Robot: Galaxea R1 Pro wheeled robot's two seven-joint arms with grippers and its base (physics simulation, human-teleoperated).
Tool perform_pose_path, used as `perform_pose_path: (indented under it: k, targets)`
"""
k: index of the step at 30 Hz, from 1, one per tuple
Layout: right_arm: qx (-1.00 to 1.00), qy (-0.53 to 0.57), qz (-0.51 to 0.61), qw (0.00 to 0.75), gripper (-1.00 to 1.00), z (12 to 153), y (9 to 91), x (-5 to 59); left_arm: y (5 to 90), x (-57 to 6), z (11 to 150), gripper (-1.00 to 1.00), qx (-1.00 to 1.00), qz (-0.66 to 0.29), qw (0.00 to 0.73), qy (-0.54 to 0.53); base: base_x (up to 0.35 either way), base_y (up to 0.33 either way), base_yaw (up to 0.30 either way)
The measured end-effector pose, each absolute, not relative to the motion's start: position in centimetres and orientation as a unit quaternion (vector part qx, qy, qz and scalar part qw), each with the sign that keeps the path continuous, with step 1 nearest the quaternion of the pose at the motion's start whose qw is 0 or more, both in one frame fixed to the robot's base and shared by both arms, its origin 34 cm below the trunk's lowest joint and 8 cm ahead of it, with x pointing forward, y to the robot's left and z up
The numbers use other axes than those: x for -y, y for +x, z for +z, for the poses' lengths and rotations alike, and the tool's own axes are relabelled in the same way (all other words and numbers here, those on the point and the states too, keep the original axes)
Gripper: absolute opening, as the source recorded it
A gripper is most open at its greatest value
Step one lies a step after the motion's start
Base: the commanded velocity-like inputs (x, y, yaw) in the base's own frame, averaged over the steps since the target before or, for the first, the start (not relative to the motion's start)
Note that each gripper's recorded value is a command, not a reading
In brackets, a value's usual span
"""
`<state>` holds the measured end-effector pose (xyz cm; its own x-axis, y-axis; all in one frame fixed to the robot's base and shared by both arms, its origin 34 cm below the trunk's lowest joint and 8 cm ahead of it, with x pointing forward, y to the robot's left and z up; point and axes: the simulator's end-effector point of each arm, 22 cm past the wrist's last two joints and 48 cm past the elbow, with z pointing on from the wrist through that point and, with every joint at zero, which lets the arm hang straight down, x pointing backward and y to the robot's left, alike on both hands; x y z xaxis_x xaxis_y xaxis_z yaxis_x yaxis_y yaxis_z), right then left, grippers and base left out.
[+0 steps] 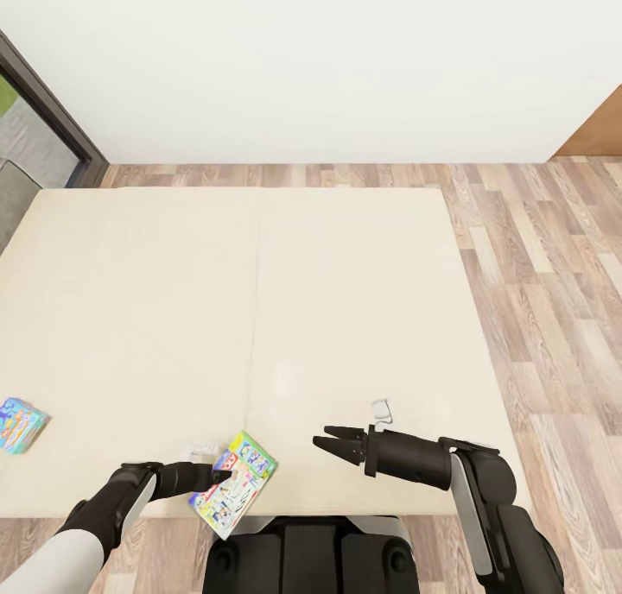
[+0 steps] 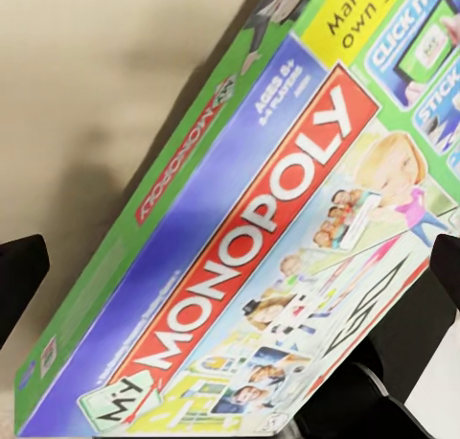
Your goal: Put all the toys in the child's room - the three board games (two on the bed and one on the table), the two jigsaw puzzles on the table, and the tennis ball on the table - inside the toy box on the table in the child's room.
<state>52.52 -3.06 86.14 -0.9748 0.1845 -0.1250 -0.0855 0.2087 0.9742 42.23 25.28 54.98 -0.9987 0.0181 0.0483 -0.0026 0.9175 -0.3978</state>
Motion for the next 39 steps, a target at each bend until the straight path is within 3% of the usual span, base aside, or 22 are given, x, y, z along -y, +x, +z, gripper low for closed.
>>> perform_pose_path:
  k: [39]
  targets:
    - [-0.771,0.031,0.627,0.107,1.0,86.08,52.47,3.05,42.14,-25.57,55.0,1.0,0.979,0.202,0.029,0.0,-0.005,-0.039,0.0]
